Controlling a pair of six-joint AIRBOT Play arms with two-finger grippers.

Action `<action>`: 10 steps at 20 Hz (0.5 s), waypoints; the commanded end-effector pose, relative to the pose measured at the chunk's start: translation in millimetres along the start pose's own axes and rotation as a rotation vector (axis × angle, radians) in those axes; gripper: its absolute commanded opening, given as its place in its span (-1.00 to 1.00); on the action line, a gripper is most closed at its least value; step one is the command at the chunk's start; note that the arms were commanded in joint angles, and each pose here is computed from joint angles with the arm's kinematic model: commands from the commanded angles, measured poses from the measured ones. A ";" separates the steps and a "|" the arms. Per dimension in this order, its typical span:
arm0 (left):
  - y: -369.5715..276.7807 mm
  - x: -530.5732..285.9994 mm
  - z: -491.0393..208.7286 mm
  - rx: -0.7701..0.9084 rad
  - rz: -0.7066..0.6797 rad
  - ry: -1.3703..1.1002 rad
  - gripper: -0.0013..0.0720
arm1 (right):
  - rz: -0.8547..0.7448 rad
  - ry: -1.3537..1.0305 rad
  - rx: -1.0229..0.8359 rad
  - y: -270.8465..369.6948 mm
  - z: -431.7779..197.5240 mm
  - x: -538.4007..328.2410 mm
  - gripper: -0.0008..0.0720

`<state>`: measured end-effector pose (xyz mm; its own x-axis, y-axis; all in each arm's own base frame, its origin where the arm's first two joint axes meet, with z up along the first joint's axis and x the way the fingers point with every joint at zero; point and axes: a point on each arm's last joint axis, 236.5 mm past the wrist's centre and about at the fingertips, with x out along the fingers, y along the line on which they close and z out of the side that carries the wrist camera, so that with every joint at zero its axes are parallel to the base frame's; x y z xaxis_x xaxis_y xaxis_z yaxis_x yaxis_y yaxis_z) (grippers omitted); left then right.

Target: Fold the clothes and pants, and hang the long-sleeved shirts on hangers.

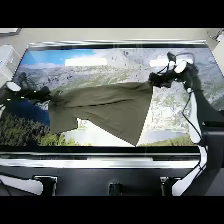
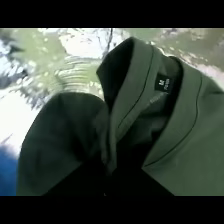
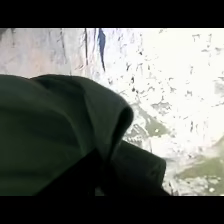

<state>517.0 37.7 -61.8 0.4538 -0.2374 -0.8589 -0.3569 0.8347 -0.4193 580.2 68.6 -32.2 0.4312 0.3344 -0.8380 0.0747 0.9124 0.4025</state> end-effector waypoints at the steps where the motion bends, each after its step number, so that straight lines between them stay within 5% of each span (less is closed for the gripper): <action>1: -7.3 34.3 11.8 -0.024 -0.035 0.011 -0.52 | 0.010 -0.020 0.094 -10.5 2.7 30.8 -0.21; 3: -19.7 15.3 19.9 0.001 -0.054 0.021 0.44 | 0.016 0.023 0.094 -0.7 -4.9 11.9 0.46; 4: -26.4 -0.3 23.9 0.015 -0.065 0.034 0.86 | 0.020 0.047 0.082 5.1 -9.5 -3.0 0.53; 10: -28.9 -138.3 48.7 0.005 -0.079 -0.008 0.87 | 0.192 0.182 -0.210 30.1 -49.0 -142.9 0.48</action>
<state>533.2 54.6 35.6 0.4925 -0.3027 -0.8159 -0.3035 0.8189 -0.4871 523.5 59.8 35.5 0.3267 0.4179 -0.8477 -0.0392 0.9021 0.4296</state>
